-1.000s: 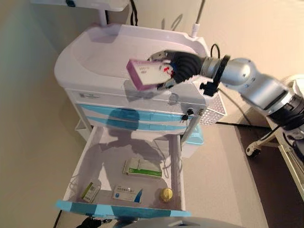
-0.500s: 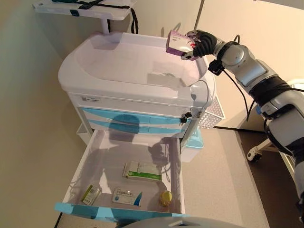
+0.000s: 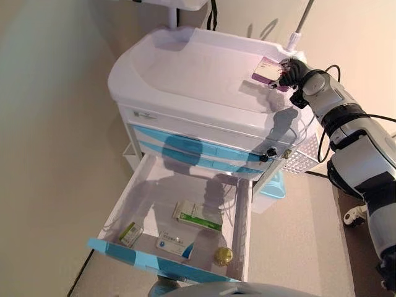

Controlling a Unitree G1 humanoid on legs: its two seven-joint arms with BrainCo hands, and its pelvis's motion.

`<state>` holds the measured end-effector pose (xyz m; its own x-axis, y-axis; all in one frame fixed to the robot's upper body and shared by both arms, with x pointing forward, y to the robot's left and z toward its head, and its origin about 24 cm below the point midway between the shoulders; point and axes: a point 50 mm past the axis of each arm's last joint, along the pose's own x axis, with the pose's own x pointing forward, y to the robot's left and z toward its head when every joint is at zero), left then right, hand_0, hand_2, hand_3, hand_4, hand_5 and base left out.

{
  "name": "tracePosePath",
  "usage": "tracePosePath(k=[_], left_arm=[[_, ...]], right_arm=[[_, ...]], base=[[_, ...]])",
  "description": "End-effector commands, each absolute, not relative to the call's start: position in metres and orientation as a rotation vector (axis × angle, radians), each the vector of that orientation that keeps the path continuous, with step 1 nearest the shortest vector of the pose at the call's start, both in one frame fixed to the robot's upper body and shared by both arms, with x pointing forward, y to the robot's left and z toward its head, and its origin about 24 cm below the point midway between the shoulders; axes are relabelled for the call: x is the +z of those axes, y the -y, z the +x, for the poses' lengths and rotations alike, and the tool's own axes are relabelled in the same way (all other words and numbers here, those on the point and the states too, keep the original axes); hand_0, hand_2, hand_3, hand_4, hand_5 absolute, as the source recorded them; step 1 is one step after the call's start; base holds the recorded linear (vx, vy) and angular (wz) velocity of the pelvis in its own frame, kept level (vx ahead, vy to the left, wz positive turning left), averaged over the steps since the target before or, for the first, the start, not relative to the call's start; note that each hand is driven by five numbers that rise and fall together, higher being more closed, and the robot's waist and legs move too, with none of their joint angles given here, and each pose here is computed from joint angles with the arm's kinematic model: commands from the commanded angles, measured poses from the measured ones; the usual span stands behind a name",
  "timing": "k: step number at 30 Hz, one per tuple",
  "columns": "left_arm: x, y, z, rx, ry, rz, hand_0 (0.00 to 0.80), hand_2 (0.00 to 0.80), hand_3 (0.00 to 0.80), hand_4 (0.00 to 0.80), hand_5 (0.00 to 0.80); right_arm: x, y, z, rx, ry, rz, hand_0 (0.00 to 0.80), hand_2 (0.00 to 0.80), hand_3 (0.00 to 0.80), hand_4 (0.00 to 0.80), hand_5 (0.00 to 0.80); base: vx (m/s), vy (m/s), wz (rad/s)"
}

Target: Open the drawer and pick up the medicine

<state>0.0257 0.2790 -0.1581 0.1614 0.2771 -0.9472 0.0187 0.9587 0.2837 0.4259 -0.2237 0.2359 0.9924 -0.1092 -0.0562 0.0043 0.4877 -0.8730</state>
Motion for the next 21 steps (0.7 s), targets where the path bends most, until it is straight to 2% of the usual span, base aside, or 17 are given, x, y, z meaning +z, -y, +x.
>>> tracePosePath(k=[1,11,21], left_arm=[[-0.151,-0.295,0.043,0.216,-1.368,0.293,0.0,0.0,0.0,0.0,0.0],[-0.153,-0.291,0.041,0.165,-1.381,0.293,0.0,0.0,0.0,0.0,0.0],[-0.154,-0.286,0.046,0.136,-1.371,0.281,0.0,0.0,0.0,0.0,0.0]], right_arm=[[0.273,0.232,0.424,-0.149,-0.037,-1.071,0.8,0.8,0.8,0.8,0.8],[0.25,0.231,0.424,-0.064,-0.101,-1.053,0.8,0.8,0.8,0.8,0.8],[0.23,0.205,0.427,0.091,-0.109,-1.051,0.8,0.8,0.8,0.8,0.8]], base=[[0.013,-0.015,0.19],[0.001,-0.01,0.07],[0.0,0.0,0.0]])
